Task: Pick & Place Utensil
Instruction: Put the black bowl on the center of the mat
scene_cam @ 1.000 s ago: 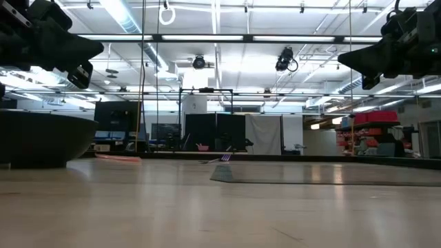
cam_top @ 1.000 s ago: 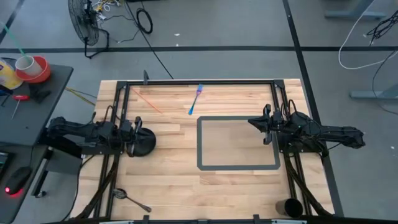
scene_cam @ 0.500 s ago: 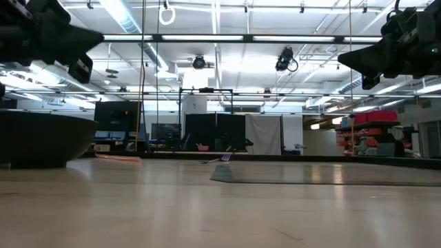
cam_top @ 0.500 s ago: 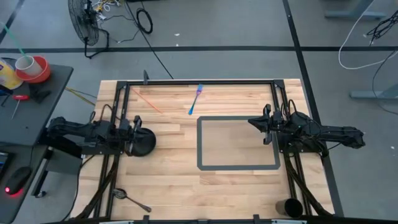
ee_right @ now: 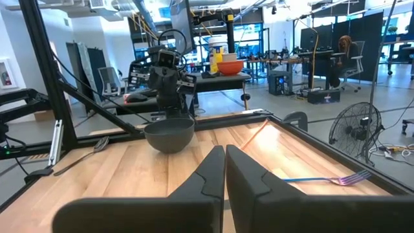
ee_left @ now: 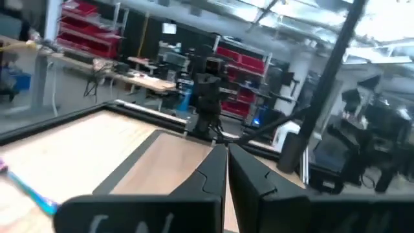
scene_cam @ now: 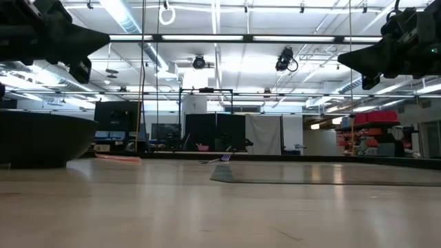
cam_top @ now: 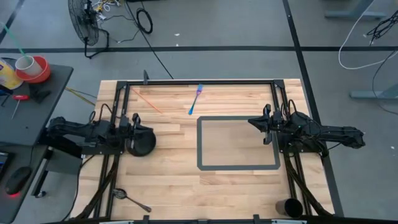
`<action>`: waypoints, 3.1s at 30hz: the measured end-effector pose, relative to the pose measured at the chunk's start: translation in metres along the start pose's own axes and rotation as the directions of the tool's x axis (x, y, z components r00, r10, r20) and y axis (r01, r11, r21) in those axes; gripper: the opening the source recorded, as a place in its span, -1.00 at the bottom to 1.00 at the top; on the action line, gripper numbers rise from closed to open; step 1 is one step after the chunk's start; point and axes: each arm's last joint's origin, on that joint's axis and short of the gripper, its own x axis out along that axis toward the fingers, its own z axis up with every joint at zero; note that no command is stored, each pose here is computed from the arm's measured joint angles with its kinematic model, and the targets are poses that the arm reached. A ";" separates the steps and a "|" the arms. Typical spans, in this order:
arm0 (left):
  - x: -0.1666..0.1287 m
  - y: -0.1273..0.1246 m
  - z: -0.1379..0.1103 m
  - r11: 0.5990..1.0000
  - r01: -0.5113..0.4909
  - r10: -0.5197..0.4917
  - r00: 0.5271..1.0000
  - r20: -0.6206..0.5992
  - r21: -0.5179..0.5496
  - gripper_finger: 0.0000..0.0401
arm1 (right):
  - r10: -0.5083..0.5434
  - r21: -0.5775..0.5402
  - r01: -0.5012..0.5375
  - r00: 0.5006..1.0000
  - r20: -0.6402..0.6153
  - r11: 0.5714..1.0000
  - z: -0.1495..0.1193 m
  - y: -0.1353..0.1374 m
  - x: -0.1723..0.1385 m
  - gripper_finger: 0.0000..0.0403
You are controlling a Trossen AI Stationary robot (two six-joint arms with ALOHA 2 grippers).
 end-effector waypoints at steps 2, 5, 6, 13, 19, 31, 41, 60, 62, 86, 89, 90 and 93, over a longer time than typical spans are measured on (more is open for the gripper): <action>0.001 0.001 -0.004 1.000 -0.005 0.005 0.999 -0.043 0.005 -0.91 | 0.000 0.000 0.000 1.000 0.000 1.000 0.000 0.000 0.000 -0.91; 0.001 0.002 -0.007 0.999 -0.030 0.032 0.997 -0.072 0.018 -0.91 | 0.000 0.000 0.000 1.000 0.000 1.000 0.000 0.000 0.000 -0.91; 0.002 0.003 -0.009 0.999 -0.046 0.047 0.996 -0.082 0.019 -0.91 | 0.000 0.000 0.000 1.000 0.000 1.000 0.000 0.000 0.000 -0.91; 0.004 -0.002 -0.001 0.993 0.024 -0.026 1.000 -0.016 -0.112 -0.91 | 0.000 0.000 0.000 1.000 0.000 1.000 0.000 0.000 0.000 -0.91; 0.008 -0.011 0.002 0.970 0.130 -0.133 0.991 -0.004 -0.204 -0.93 | 0.000 0.000 0.000 1.000 0.000 1.000 0.000 0.000 0.000 -0.91; 0.026 -0.036 0.051 0.992 -0.108 0.075 0.926 -0.369 -0.070 -0.90 | 0.000 0.000 0.000 1.000 0.000 1.000 0.000 0.000 0.000 -0.91; 0.034 -0.039 0.109 0.879 -0.477 0.420 0.764 -0.490 0.009 -0.30 | 0.000 0.000 0.000 1.000 0.000 1.000 0.000 0.000 0.000 -0.91; 0.086 -0.030 0.091 0.778 -0.586 0.524 0.407 -0.748 0.226 -0.38 | 0.000 0.000 0.000 1.000 0.000 1.000 0.000 0.000 0.000 -0.91; 0.084 -0.034 0.084 0.772 -0.598 0.493 0.351 -0.796 0.215 -0.45 | 0.000 0.000 0.000 1.000 0.000 1.000 0.000 0.000 0.000 -0.91; 0.072 -0.099 0.035 0.848 -0.464 0.375 0.187 -0.908 0.255 -0.07 | 0.000 0.000 0.000 1.000 0.000 1.000 0.000 0.000 0.000 -0.91; 0.076 -0.099 0.025 0.837 -0.440 0.426 0.151 -0.892 0.325 -0.02 | 0.000 0.000 0.000 1.000 0.000 1.000 0.000 0.000 0.000 -0.91; 0.076 -0.099 0.022 0.829 -0.435 0.445 0.130 -0.886 0.353 -0.01 | 0.000 0.000 0.000 1.000 0.000 1.000 0.000 0.000 0.000 -0.91; 0.079 -0.098 0.013 0.813 -0.422 0.479 0.089 -0.873 0.402 0.01 | 0.000 0.000 0.000 1.000 0.000 1.000 0.000 0.000 0.000 -0.91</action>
